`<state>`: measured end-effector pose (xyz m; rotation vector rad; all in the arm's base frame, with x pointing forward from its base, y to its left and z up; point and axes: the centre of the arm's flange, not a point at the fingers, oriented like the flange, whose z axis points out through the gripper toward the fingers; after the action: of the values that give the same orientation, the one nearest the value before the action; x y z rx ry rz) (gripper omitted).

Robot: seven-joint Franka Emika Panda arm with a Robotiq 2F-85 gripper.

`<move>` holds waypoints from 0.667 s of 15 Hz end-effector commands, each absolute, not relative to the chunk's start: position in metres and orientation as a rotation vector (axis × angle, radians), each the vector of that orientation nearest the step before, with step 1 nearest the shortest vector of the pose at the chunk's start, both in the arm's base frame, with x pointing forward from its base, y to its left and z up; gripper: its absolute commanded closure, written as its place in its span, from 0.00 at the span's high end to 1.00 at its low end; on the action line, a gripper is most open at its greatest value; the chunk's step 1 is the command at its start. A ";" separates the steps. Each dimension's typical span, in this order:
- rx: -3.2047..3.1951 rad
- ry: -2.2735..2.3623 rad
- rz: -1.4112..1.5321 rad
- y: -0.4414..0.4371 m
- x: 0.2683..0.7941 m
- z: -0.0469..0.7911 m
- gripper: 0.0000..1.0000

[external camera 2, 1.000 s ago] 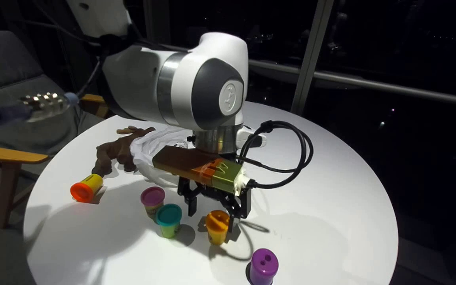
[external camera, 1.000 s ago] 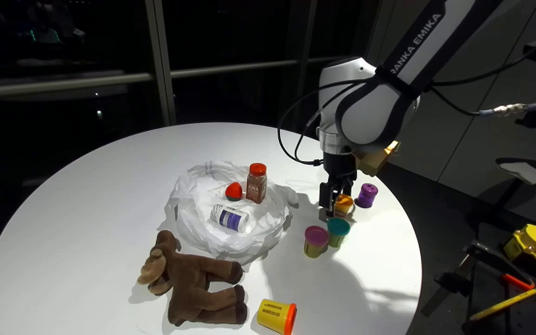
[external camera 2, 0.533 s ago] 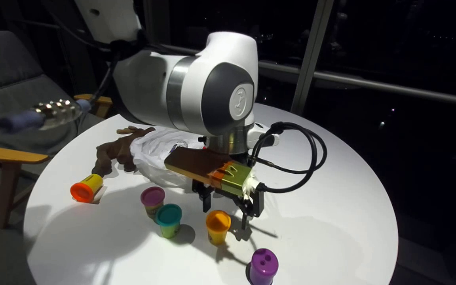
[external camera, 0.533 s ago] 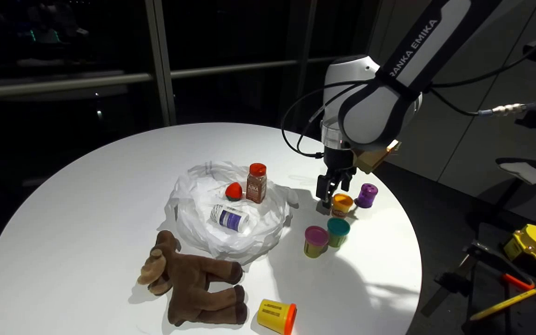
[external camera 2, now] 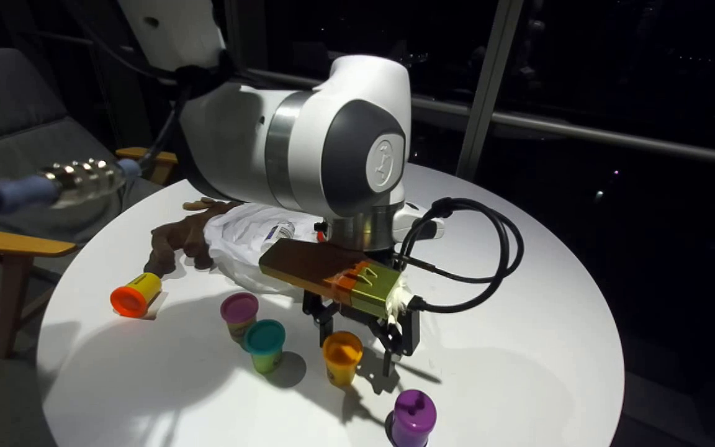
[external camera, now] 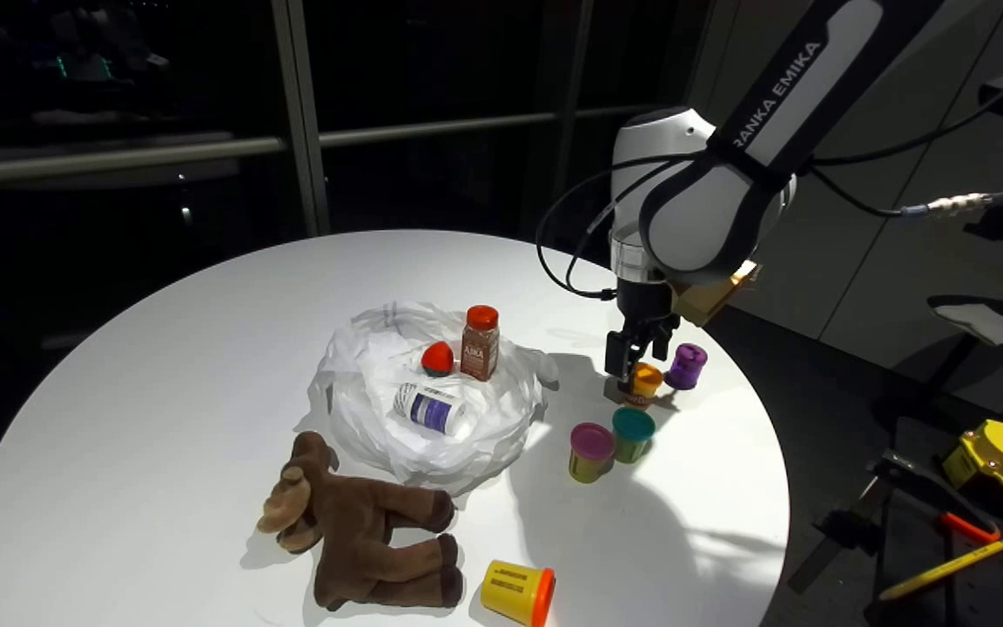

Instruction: Put the objects on the table into the plastic bag.

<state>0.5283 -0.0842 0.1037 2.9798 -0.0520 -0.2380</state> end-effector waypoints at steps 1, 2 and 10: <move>2.981 0.000 -0.287 -0.074 0.522 0.111 1.00; 2.980 0.001 -0.300 -0.073 0.520 0.112 1.00; 2.952 -0.023 -0.294 -0.071 0.517 0.114 0.35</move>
<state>0.5222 -0.0741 0.0999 2.9746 -0.0187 -0.3036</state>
